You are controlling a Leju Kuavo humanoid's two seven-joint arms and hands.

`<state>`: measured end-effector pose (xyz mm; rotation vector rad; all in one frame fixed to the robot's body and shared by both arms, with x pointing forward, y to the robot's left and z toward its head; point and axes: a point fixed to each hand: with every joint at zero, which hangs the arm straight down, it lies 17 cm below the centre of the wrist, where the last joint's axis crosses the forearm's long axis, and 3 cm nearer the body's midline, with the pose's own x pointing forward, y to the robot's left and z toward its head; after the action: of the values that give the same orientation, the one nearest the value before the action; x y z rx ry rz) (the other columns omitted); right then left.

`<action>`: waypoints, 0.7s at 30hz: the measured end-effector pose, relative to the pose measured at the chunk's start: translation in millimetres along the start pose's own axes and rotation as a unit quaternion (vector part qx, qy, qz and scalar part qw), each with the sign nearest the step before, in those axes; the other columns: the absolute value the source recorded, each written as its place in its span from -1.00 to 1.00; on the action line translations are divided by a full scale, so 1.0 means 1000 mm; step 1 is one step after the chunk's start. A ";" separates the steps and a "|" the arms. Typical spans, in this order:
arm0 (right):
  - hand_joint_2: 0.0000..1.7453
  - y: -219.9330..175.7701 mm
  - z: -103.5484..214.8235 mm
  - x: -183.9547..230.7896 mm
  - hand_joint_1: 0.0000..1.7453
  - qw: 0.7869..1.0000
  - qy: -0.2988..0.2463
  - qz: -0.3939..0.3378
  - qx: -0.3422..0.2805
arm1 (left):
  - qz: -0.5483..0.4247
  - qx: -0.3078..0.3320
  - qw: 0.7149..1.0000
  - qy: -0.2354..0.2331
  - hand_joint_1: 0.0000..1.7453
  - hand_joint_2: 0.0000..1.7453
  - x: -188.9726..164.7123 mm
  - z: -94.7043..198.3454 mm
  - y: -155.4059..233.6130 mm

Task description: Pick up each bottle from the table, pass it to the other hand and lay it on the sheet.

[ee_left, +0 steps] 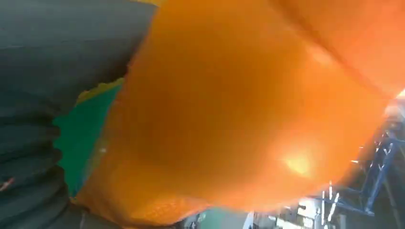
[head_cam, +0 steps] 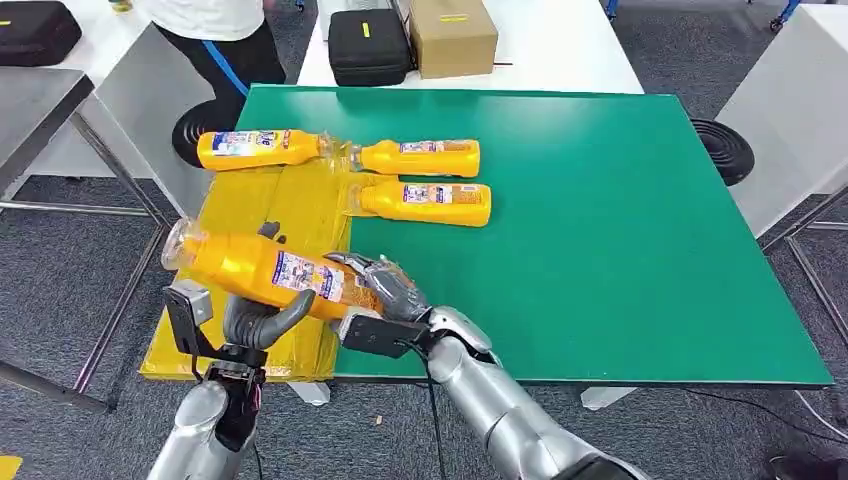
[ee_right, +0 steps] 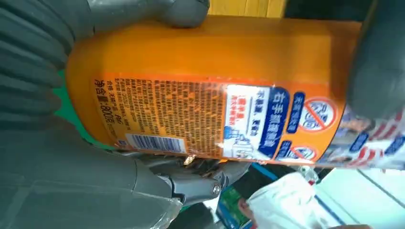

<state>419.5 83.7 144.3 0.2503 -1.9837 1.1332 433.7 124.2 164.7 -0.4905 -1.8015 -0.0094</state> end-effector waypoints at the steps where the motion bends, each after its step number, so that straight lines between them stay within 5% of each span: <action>1: 1.00 0.003 0.000 0.000 1.00 1.000 0.000 0.003 0.003 | 0.003 -0.001 1.000 0.003 -1.00 1.00 -0.002 0.000 0.000; 15: 1.00 0.024 0.007 -0.010 1.00 0.999 0.018 0.012 0.041 | 0.048 -0.025 0.998 0.018 -1.00 1.00 -0.011 0.009 -0.003; 21: 1.00 0.039 0.023 -0.030 1.00 0.996 0.045 0.008 0.071 | 0.142 -0.061 0.988 -0.007 -1.00 1.00 0.008 0.013 -0.008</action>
<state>405.7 81.4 91.5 0.2536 -1.8312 1.2765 417.6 123.0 170.2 -0.8340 -1.7358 0.0819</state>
